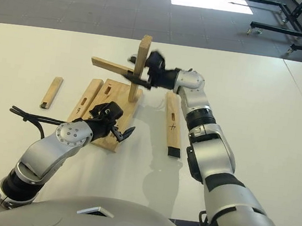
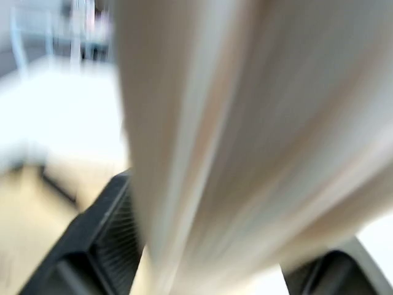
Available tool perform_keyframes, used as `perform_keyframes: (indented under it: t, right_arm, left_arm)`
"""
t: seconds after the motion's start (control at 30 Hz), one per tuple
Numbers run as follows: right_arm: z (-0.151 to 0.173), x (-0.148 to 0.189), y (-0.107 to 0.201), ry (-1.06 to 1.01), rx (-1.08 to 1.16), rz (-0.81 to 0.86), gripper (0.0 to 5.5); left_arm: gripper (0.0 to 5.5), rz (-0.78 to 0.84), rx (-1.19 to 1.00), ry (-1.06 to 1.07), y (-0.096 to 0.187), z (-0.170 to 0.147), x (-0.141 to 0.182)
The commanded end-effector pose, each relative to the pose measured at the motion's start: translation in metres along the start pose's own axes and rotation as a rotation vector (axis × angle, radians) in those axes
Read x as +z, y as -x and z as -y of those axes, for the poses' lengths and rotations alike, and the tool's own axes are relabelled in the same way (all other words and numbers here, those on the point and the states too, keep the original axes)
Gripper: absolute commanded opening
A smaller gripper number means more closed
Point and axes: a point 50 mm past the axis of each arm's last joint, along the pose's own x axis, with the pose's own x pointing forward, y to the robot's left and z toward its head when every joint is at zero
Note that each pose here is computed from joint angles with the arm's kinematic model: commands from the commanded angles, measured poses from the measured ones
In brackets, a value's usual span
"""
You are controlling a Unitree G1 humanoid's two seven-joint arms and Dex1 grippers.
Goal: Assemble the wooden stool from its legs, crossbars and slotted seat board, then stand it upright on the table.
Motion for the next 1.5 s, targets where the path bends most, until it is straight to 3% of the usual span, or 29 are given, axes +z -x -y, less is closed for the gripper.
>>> perform_keyframes:
  t: [0.03, 0.43, 0.67, 0.87, 1.0, 1.13, 1.3, 1.5]
  right_arm:
    - [-0.008, -0.018, -0.002, -0.049, -0.003, -0.056, 3.56]
    - [0.002, -0.011, 0.006, -0.076, -0.064, -0.015, 5.36]
    - [0.005, -0.020, 0.034, -0.118, -0.127, 0.009, 5.36]
    - [-0.015, -0.023, 0.062, -0.145, -0.154, 0.036, 5.36]
    - [-0.033, -0.014, 0.088, -0.163, -0.224, 0.014, 5.36]
    - [-0.052, 0.000, 0.101, -0.184, -0.368, -0.001, 5.36]
    - [-0.063, 0.028, 0.082, -0.209, -0.439, 0.119, 5.36]
    - [-0.061, 0.035, 0.076, -0.216, -0.443, 0.134, 5.36]
  left_arm:
    - [5.40, 0.002, 0.011, -0.015, -0.002, -0.003, 0.001]
    - [5.40, 0.011, 0.005, -0.016, -0.004, 0.001, 0.000]
    - [5.40, 0.074, 0.034, 0.078, 0.011, -0.023, 0.004]
    - [5.40, 0.134, 0.072, 0.158, 0.065, -0.072, 0.004]
    - [5.40, 0.020, 0.105, -0.087, 0.100, -0.101, -0.003]
    - [5.40, -0.151, 0.144, -0.302, 0.116, -0.122, -0.034]
    - [5.40, -0.120, 0.216, -0.426, 0.104, -0.129, -0.043]
    - [5.40, -0.039, 0.186, -0.435, 0.089, -0.118, -0.036]
